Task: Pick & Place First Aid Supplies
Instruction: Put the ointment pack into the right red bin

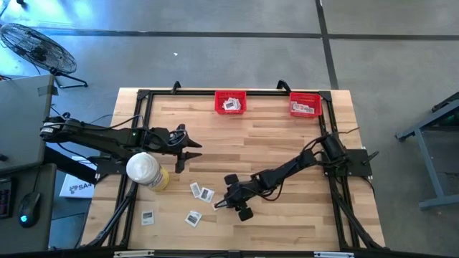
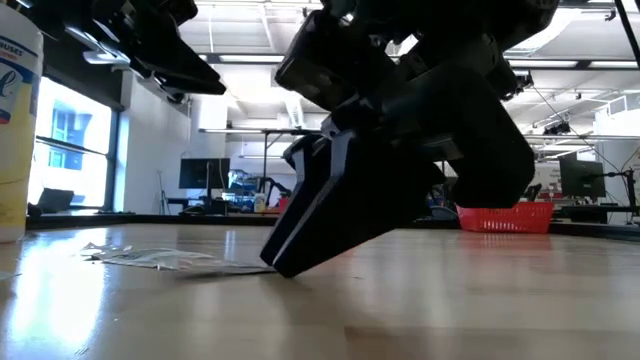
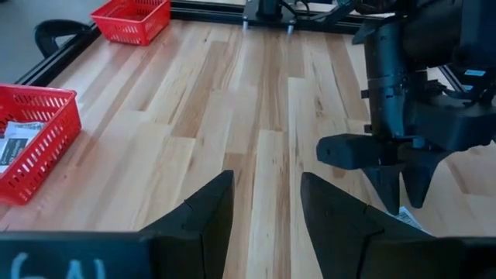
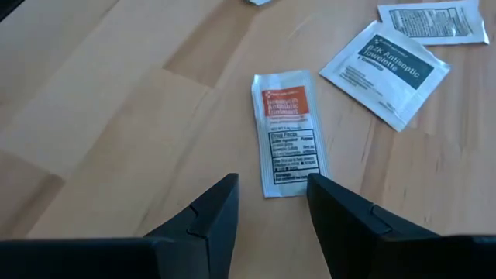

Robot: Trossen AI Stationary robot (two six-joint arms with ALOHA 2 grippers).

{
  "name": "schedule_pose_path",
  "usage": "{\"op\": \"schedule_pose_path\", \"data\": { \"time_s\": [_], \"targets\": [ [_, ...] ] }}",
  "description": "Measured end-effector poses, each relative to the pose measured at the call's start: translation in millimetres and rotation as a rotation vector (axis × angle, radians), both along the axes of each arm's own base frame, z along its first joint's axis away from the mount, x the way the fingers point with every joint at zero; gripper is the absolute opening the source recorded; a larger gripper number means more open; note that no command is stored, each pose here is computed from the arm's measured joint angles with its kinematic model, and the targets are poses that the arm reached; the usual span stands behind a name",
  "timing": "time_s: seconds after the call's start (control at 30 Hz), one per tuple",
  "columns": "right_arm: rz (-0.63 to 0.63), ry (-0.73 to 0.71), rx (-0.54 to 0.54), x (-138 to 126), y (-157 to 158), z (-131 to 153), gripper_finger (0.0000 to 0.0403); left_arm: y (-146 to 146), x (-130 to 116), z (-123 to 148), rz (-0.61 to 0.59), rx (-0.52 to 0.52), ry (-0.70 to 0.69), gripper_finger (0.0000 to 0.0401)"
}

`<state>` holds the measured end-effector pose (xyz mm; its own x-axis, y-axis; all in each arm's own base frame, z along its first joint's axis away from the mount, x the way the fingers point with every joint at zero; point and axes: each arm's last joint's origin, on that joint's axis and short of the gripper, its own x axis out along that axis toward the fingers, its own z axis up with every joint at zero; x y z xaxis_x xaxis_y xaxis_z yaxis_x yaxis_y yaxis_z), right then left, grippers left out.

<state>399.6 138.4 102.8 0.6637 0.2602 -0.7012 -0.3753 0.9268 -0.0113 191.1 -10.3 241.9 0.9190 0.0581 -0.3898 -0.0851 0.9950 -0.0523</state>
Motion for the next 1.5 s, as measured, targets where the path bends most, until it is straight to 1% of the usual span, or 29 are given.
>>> {"op": "schedule_pose_path", "data": {
  "time_s": [0.13,0.23,0.33,0.4,0.63,0.73,0.93,1.07,1.17,1.23,1.3,1.4,1.5],
  "targets": [
    [-0.069,0.020,-0.015,1.5,-4.7,-8.3,0.0145,0.0,0.0,0.0,0.000,0.000,0.000,0.0149],
    [-0.088,0.028,-0.023,2.7,-7.3,-12.8,0.0129,0.0,0.0,0.0,0.000,0.000,0.000,0.0149],
    [-0.105,0.041,-0.030,2.9,-10.9,-15.0,0.0107,-0.1,0.0,-0.1,-0.002,-0.001,0.001,0.0149],
    [-0.143,0.050,-0.039,2.9,-13.5,-15.9,0.0088,-0.1,0.0,0.0,-0.002,-0.001,0.000,0.0149],
    [-0.178,0.051,-0.065,3.0,-17.0,-17.1,0.0010,0.0,0.0,0.0,-0.002,-0.001,0.000,0.0149],
    [-0.191,0.045,-0.053,3.2,-17.0,-16.3,0.0007,-0.1,0.0,0.0,-0.002,-0.001,0.000,0.0149],
    [-0.201,0.026,-0.007,2.0,-17.5,0.4,0.0002,-0.1,0.0,0.0,-0.002,-0.001,0.000,0.0149],
    [-0.199,0.031,0.002,-4.0,-18.9,21.0,0.0001,0.0,0.0,0.0,-0.002,-0.001,0.000,0.0149],
    [-0.238,0.037,0.011,-10.8,-21.0,44.0,0.0001,-0.1,0.0,-0.1,-0.002,-0.001,0.001,0.0149],
    [-0.283,0.074,0.000,-18.5,-23.6,55.4,0.0001,-0.1,0.0,0.0,-0.001,-0.001,0.000,0.0149],
    [-0.365,0.132,-0.034,-29.9,-30.2,66.0,0.0001,0.0,0.0,0.0,-0.001,-0.001,0.000,0.0149],
    [-0.549,0.203,-0.092,-50.7,-48.4,89.0,0.0001,0.0,0.0,0.0,-0.001,-0.001,0.000,0.0149],
    [-0.752,0.319,-0.174,-79.2,-71.9,108.1,0.0001,0.0,0.0,-0.1,-0.001,-0.001,0.001,0.0149]
  ]
}}
